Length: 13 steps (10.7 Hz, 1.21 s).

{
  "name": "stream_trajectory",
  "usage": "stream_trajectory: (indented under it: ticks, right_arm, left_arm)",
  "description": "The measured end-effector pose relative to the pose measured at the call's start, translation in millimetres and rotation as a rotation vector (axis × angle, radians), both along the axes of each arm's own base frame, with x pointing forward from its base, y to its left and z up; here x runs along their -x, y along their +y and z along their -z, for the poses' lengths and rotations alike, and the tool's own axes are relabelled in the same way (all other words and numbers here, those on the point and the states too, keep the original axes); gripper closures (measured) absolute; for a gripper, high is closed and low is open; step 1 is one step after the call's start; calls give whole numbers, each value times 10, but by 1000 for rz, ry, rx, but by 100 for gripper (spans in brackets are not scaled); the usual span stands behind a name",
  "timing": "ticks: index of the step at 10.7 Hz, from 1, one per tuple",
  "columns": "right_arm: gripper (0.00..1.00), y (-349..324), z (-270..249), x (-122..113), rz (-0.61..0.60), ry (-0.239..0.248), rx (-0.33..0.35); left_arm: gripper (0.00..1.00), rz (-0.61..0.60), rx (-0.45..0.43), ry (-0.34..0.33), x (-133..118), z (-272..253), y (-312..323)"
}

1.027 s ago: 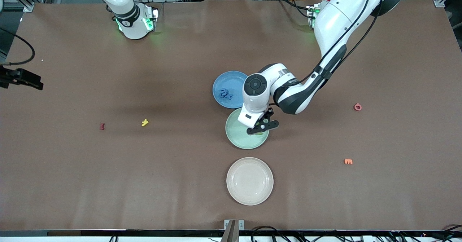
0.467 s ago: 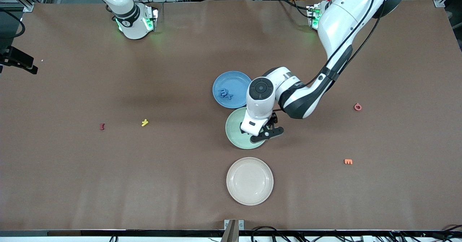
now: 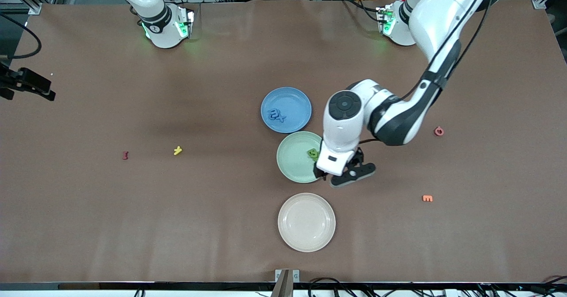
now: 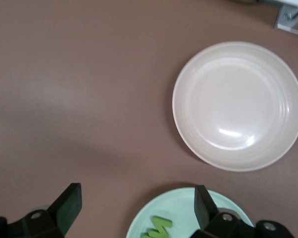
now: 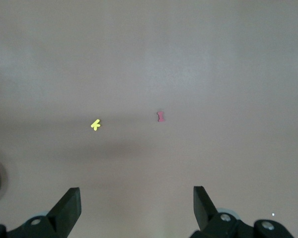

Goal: Sort letters by color into matching plates

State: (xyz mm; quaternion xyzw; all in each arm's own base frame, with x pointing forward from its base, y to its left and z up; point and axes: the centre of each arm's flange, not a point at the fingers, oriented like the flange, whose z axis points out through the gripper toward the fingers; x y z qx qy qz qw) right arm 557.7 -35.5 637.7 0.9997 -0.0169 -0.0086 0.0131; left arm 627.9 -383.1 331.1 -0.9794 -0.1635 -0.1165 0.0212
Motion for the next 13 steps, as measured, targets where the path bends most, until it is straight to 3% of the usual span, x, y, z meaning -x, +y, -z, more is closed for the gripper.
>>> stream_trajectory:
  ticks: [3, 5, 8, 13]
  right_arm:
    - [0, 175, 60, -55, 12, -26, 1]
    - [0, 154, 105, -73, 17, -32, 2]
    - [0, 142, 147, -91, 19, -39, 2]
    - [0, 153, 167, -104, 16, -41, 2]
  left_arm:
    - [0, 35, -16, -41, -194, -358, 375]
    - [0, 119, -10, -24, -325, -624, 714]
    - [0, 258, 7, 45, -546, -1139, 1699]
    - [0, 357, 53, 189, -322, -1838, 2752]
